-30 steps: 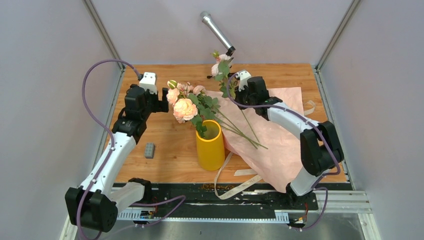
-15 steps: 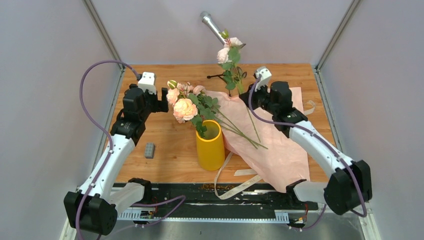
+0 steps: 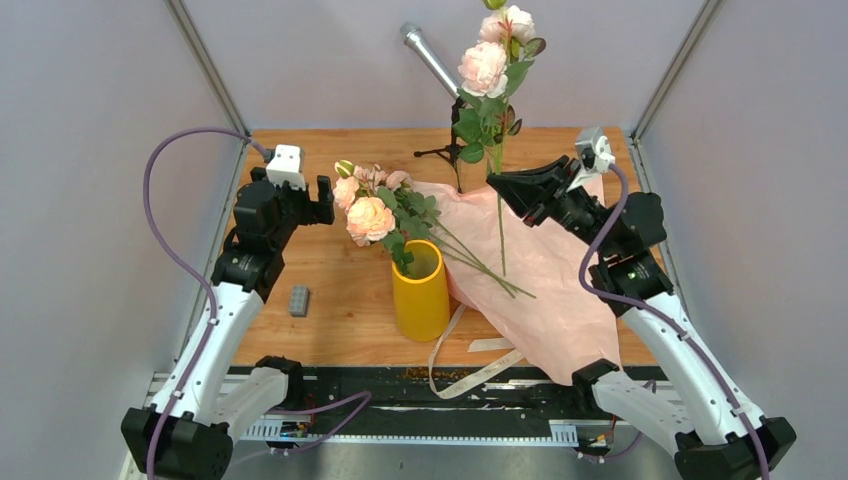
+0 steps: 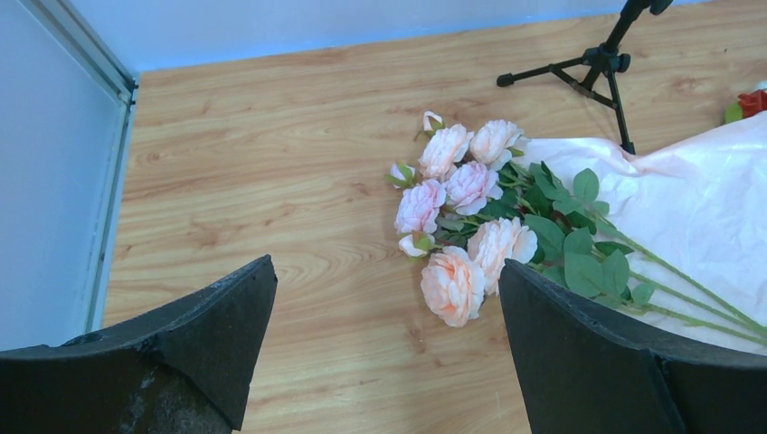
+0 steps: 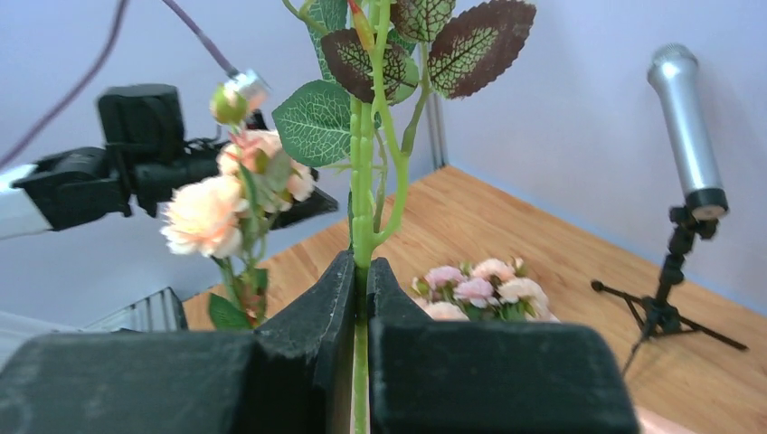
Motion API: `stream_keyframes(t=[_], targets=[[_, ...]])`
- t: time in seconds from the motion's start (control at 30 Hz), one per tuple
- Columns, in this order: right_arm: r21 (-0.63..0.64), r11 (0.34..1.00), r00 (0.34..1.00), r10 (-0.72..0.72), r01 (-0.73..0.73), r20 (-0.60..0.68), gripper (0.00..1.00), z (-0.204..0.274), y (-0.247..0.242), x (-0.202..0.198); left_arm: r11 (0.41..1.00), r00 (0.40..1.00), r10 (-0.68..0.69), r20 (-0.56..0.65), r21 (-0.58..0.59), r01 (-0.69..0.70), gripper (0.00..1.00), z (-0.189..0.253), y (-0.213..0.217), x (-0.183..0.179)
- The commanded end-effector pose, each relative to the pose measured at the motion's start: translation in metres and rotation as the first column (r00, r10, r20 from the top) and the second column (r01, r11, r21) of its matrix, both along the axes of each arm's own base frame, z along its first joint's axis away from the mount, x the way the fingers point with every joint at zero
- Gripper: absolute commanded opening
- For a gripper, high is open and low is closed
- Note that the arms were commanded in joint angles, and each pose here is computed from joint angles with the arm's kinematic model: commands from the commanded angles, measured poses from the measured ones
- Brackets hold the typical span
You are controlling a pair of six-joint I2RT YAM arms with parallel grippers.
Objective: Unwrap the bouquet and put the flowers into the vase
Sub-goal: Place the fake flower in the vase.
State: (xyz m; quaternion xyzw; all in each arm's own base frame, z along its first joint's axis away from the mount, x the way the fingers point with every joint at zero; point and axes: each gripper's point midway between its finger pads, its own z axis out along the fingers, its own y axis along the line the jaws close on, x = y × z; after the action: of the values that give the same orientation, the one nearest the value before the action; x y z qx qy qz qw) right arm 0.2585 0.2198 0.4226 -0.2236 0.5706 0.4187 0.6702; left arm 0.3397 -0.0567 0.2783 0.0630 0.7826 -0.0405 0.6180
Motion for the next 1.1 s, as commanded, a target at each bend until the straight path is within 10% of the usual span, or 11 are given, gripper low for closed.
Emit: stream_keyframes(t=[0.0,0.53,1.07], targets=[[0.12,0.981,0.984,0.142,-0.155,0.108,0.0,0.057,0.005,-0.042,0.999,0.997,0.01,0.078,-0.037,-0.007,1.0,0.022,0.001,0.0],[0.218,0.909,0.896,0.265,-0.356,0.355,0.0,0.132,0.048,-0.11,0.996,0.995,-0.055,0.08,-0.069,0.06,1.0,0.025,-0.012,-0.002],[0.196,0.883,0.872,0.343,-0.426,0.348,0.0,0.107,0.111,-0.087,0.993,0.994,-0.082,0.071,-0.08,0.087,1.0,0.023,-0.018,-0.002]])
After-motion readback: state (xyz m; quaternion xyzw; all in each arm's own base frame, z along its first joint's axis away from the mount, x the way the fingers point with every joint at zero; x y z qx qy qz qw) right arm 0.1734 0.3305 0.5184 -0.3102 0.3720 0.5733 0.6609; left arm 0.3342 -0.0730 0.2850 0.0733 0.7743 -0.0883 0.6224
